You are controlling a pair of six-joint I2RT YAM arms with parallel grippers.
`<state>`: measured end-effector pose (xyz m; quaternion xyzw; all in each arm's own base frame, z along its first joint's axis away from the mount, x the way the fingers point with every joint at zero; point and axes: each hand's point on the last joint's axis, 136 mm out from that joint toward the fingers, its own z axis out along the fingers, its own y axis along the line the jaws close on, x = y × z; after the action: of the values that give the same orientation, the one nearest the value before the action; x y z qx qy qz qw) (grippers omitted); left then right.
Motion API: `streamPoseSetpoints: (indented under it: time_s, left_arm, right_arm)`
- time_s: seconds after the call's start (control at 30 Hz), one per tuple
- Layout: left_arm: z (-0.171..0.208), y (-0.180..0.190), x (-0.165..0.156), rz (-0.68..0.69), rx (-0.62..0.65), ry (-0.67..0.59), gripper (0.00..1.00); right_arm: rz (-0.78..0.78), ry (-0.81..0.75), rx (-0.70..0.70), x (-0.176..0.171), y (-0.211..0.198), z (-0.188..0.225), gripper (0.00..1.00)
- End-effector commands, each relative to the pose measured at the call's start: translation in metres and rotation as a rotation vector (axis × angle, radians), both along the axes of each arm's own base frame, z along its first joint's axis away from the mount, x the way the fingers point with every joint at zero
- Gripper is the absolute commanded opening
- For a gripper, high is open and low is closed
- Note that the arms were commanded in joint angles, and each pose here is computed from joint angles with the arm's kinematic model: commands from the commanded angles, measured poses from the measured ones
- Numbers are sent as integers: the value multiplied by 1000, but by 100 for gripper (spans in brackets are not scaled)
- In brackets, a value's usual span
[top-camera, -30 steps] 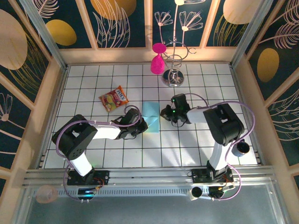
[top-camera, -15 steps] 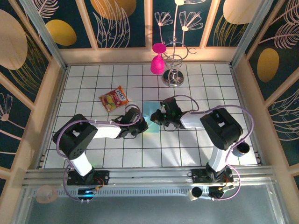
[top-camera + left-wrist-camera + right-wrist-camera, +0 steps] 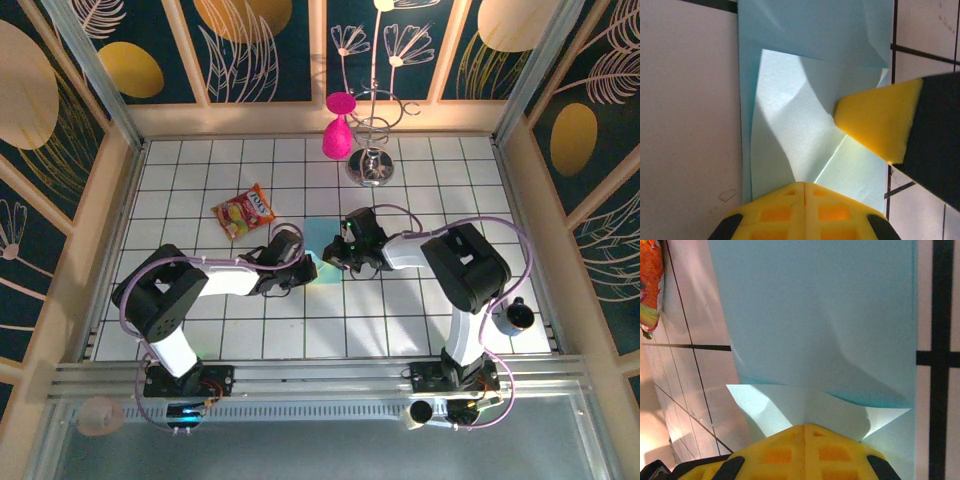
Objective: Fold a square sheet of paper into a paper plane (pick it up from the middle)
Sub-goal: Fold the triangle a second time at the center of the table.
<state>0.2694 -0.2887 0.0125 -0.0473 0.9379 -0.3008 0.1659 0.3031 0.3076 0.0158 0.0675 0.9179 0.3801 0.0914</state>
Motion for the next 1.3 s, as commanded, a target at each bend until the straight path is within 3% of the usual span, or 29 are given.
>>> streamPoseSetpoints:
  time_s: [0.0, 0.27, 0.47, 0.57, 0.8, 1.17, 1.27]
  left_arm:
    - [-34, 38, -52, -117, 181, 149, 0]
    - [-29, 57, -65, -137, 233, 159, 0]
    - [44, 19, -22, -106, 54, -47, 0]
    - [60, 2, -8, -85, -32, -95, 0]
    - [26, 2, 5, -23, 39, -23, 0]
    - [-14, 20, -14, 10, 100, 95, 0]
    - [-16, 21, -16, 11, 103, 104, 0]
  right_arm:
    - [-44, 91, -189, -9, -38, -49, 0]
    - [-17, 89, -186, -9, -37, -49, 0]
    - [3, 47, -141, -3, -28, -32, 0]
    - [4, 29, -123, 1, -25, -24, 0]
    - [8, -4, -74, 8, -16, -8, 0]
    - [77, -161, 24, 16, 8, 40, 0]
    - [102, -158, 9, 9, 18, 37, 0]
